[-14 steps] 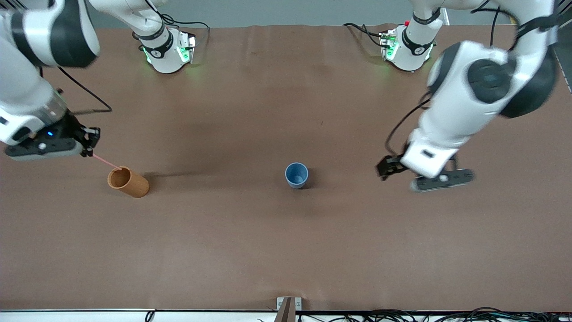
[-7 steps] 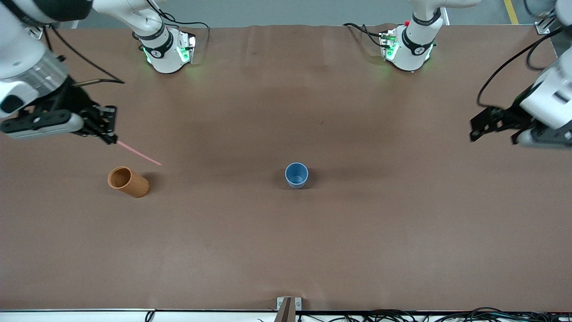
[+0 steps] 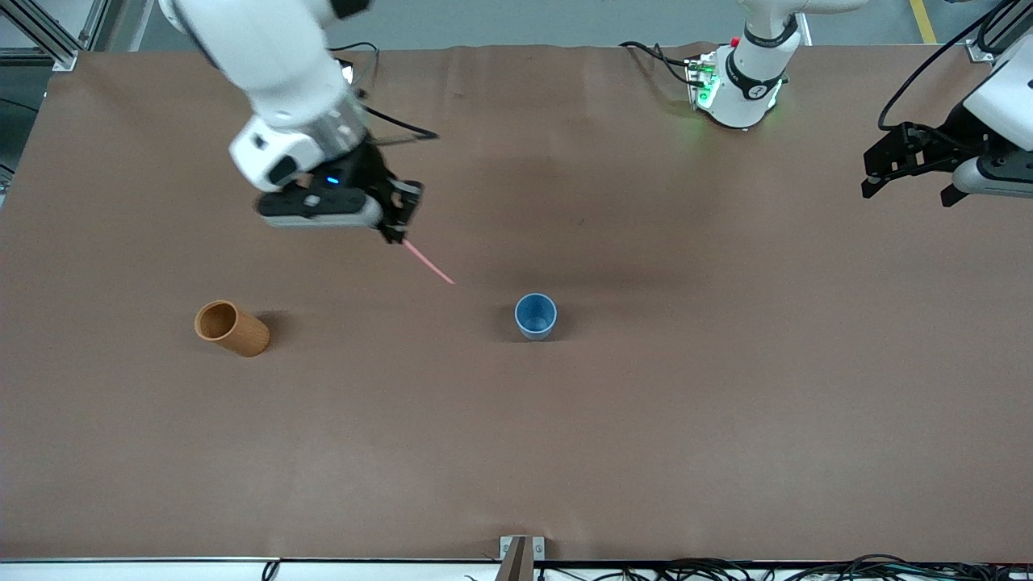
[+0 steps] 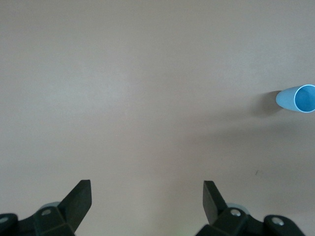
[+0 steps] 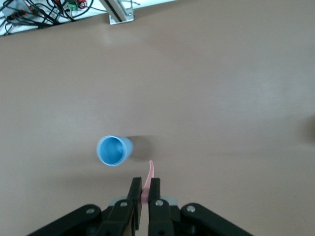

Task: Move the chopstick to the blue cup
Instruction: 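Carry the pink chopstick over the blue cup with the right gripper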

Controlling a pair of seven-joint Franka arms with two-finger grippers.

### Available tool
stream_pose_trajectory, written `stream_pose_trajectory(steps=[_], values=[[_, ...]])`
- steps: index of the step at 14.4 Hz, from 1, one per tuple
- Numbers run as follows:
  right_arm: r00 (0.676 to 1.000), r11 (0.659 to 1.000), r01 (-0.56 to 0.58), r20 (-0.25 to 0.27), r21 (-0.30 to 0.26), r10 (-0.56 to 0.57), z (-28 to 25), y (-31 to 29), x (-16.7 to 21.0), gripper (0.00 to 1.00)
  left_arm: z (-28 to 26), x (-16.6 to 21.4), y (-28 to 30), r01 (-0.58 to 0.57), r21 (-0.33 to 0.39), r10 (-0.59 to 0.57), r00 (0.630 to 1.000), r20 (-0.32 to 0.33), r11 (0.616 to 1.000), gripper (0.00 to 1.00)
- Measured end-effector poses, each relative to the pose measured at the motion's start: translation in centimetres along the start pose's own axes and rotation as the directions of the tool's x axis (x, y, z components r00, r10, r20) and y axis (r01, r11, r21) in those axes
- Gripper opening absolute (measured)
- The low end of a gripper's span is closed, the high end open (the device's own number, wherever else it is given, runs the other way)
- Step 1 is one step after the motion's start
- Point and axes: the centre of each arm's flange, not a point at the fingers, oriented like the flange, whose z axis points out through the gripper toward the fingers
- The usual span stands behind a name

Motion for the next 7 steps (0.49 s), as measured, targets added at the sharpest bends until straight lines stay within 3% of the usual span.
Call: stream_pose_trajectory(steps=[4, 7], values=[[0.999, 1.0, -0.018, -0.047, -0.022, 0.017, 6.4, -6.0, -0.9, 0.1, 0.1, 0.0, -0.6, 0.012, 0.0, -0.012, 1.0, 0.003, 1.0, 1.0], [0.999, 1.0, -0.013, -0.051, -0.02, 0.012, 9.6, -8.5, -2.4, 0.1, 0.2, 0.0, -0.7, 0.012, 0.0, -0.012, 1.0, 0.003, 1.0, 1.0]])
